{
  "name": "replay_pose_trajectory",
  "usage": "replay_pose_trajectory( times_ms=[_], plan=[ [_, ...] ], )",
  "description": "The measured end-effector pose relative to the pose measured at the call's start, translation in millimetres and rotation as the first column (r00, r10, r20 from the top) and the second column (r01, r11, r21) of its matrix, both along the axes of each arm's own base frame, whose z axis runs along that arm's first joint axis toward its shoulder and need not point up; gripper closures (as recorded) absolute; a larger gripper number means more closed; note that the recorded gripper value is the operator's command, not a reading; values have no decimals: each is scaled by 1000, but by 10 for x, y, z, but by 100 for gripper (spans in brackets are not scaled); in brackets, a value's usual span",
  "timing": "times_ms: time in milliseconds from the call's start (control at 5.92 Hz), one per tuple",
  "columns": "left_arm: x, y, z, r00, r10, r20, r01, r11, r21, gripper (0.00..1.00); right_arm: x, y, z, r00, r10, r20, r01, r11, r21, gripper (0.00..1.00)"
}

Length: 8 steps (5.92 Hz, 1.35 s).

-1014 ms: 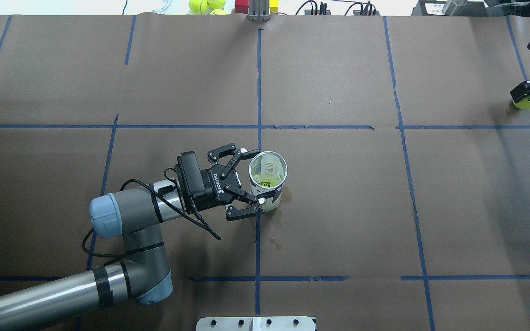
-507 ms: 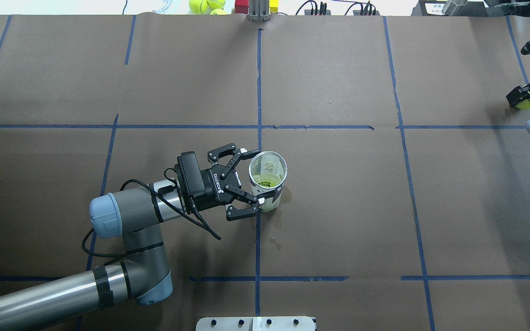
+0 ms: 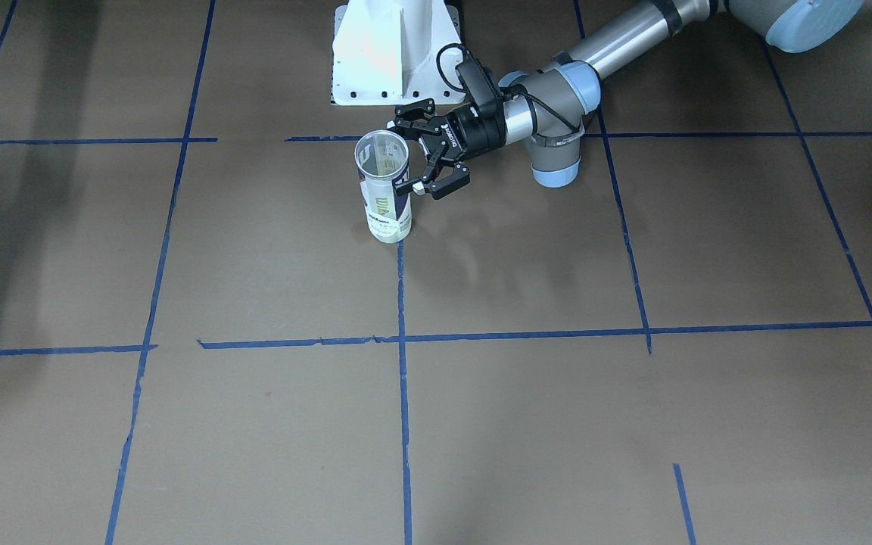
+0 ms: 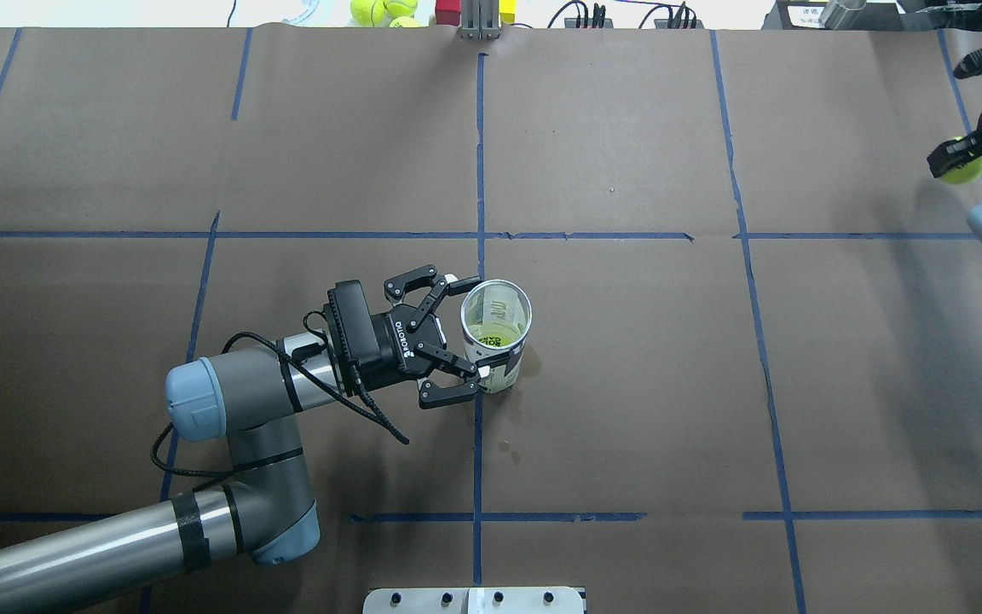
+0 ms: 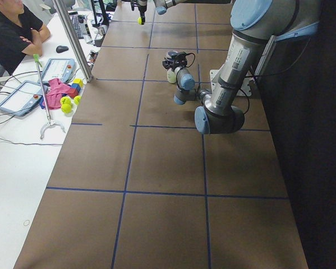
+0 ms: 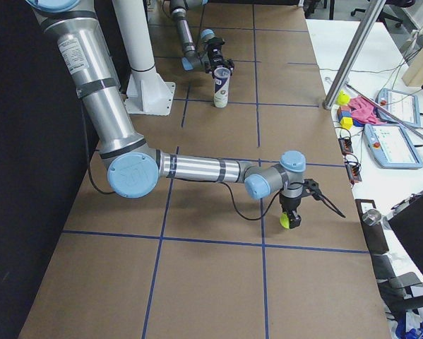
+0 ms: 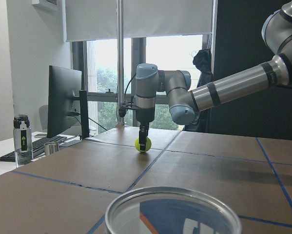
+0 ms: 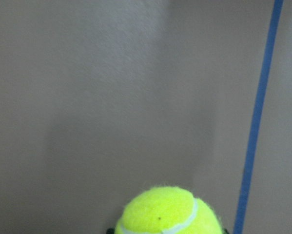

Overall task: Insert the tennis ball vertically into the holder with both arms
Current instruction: 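Grasp the second tennis ball with the right gripper, then carry the second ball with the right gripper over the can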

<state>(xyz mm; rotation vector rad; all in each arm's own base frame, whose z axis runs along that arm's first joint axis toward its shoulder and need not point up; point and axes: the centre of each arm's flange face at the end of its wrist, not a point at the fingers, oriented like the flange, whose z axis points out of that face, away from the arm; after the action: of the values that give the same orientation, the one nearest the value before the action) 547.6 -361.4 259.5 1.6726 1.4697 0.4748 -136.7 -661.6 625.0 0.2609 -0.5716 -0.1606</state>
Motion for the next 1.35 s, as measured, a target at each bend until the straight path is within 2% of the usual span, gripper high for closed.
replay_pose_trajectory(
  times_ms=[169,338,676,845,1014,1183,1352],
  plan=[
    [-1,-1,4,1000,0,1,0,1000,0,1,-72,70,-535,992,63,107,-63,998,-8,100],
    [-2,0,9,1000,0,1,0,1000,-1,1,-308,291,-1216,967,132,219,-123,991,-53,100],
    [-30,10,88,1000,0,2,0,1000,-2,1,-1085,1202,-2971,901,216,376,-150,969,-197,100],
    [-44,18,114,1000,1,1,-1,1000,-2,1,-1391,1624,-3681,869,253,426,-147,953,-265,100],
    [-43,27,117,1000,2,0,-2,1000,-1,1,-1732,1928,-4189,839,292,460,-152,936,-317,100],
    [-44,33,115,1000,3,-1,-3,1000,-1,1,-2071,2149,-4558,817,318,480,-160,926,-341,100],
    [-43,36,110,1000,4,-2,-4,1000,0,1,-2331,2303,-4857,812,329,482,-166,922,-350,100]
  ],
)
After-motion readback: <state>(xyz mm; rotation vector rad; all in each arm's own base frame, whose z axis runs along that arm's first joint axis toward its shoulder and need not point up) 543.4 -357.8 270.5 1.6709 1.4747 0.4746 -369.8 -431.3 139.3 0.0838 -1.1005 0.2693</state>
